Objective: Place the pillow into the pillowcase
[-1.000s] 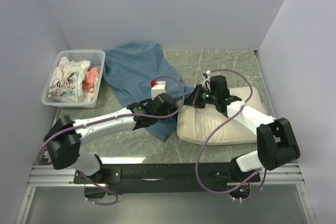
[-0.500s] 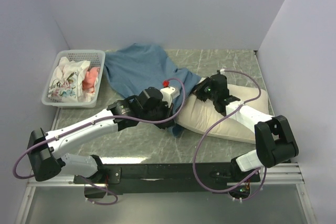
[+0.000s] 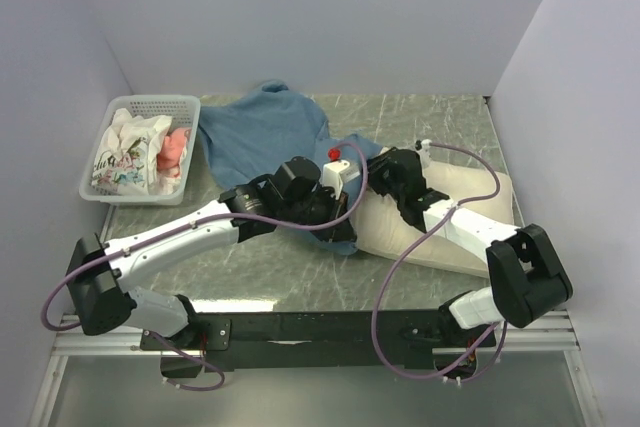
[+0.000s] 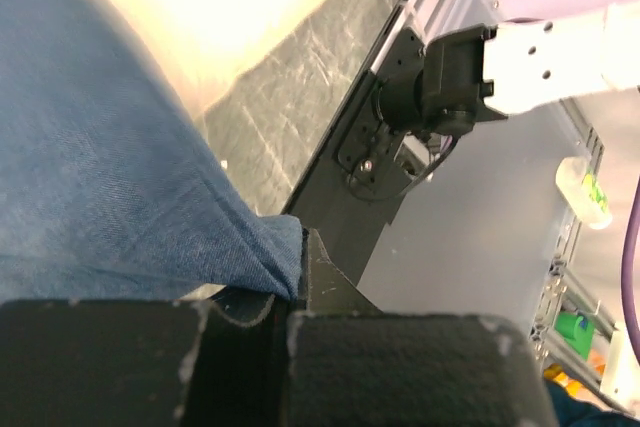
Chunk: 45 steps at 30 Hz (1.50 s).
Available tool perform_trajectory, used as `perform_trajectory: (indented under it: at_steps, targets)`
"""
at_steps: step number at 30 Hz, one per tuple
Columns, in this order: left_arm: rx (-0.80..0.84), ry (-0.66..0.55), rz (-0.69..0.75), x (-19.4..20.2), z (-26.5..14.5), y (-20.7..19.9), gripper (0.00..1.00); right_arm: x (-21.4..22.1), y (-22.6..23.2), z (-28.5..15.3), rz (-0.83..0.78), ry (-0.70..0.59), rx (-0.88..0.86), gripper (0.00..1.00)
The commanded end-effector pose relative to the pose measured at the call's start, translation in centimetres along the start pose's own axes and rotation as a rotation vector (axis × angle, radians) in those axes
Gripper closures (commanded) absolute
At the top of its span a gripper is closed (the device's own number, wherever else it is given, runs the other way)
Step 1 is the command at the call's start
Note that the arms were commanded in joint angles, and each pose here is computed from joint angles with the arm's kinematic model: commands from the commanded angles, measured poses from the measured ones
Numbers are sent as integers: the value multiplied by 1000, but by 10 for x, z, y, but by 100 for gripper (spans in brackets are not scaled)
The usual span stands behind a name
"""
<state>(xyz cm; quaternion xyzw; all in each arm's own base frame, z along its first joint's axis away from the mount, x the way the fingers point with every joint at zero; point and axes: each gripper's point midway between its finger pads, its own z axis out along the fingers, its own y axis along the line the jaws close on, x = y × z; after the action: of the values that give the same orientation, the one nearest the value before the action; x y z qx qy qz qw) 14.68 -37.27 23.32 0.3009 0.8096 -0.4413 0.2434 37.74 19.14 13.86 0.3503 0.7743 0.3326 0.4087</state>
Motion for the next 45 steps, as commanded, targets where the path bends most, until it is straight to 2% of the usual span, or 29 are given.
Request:
perform_trajectory:
  at_steps: [1,3,4,6,9,14,18,22,26,29,32,34,36,38,39,41,42,45]
  targets:
    - [73,-43,-36,-9,10,-4,99,-15,35,-7,-2,-24,-110,36]
    - [77,-39,-44,-4,15,-1,99,-14,38,-10,-26,17,-116,28]
    - [73,-38,-53,-2,18,3,99,-6,31,-12,-74,60,-94,20]
    - [69,-30,-61,2,21,8,99,-3,28,-15,-119,91,-74,17]
    - [67,-28,-77,4,26,14,99,1,0,-27,-190,111,-4,12]
    - [67,-30,-107,7,33,23,99,-24,-30,-62,-264,44,38,5]
    - [65,-2,-129,17,44,30,99,-22,-33,-87,-384,77,28,5]
    - [14,-3,-152,20,48,44,99,-16,-64,-97,-506,132,136,7]
    - [-61,-94,-202,3,37,62,99,-12,-87,-101,-538,139,195,10]
    - [-54,-127,-208,-7,30,61,99,10,-98,-101,-572,197,182,12]
    - [-30,-109,-187,-12,32,55,99,36,-106,-92,-637,299,205,12]
    - [-10,-93,-171,-14,35,51,99,44,-92,-84,-665,319,183,8]
    - [-4,-64,-161,-12,39,51,99,61,-87,-72,-663,391,157,8]
    - [-4,-47,-143,-13,39,50,99,72,-80,-60,-652,442,127,18]
    - [-1,-42,-138,-13,39,50,99,80,-73,-57,-631,480,96,43]
    - [16,-38,-118,-18,38,45,99,88,-65,-48,-599,518,62,72]
    - [15,-28,-117,-17,37,44,99,90,-47,-46,-562,536,19,97]
    - [19,-23,-97,-21,33,40,99,83,-8,-41,-454,506,-60,100]
